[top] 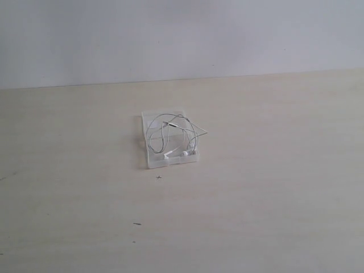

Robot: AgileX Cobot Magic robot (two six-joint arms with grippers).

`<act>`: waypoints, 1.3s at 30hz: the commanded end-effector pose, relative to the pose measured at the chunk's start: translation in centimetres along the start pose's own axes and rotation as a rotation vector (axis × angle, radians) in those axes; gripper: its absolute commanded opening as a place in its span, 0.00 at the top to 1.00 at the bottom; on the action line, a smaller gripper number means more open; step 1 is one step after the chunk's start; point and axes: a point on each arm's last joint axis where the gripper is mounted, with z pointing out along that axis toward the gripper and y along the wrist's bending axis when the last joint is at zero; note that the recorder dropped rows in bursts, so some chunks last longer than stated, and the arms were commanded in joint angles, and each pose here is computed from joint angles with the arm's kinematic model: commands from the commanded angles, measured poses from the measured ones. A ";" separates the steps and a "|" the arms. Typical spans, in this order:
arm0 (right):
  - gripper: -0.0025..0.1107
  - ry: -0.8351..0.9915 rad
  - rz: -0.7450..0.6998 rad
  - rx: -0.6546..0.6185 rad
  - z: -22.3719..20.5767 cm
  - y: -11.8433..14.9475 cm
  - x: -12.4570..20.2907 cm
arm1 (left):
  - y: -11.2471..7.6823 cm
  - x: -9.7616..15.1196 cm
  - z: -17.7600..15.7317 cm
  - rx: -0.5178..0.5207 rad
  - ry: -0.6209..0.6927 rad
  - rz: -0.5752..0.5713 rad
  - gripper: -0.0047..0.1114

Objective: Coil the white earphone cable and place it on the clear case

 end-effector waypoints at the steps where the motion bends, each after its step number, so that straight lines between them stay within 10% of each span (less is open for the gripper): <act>1: 0.98 -0.007 -0.005 -0.004 0.0 0.0 0.0 | 0.2 0.2 0.0 -0.027 -0.009 -0.089 0.96; 22: 0.98 -0.007 -0.005 -0.004 0.0 0.0 0.0 | -0.7 4.9 -0.3 0.006 0.322 -0.216 0.96; 39: 0.98 -0.006 -0.002 -0.005 0.0 0.0 0.0 | -0.6 4.9 -0.3 -0.007 0.321 -0.285 0.96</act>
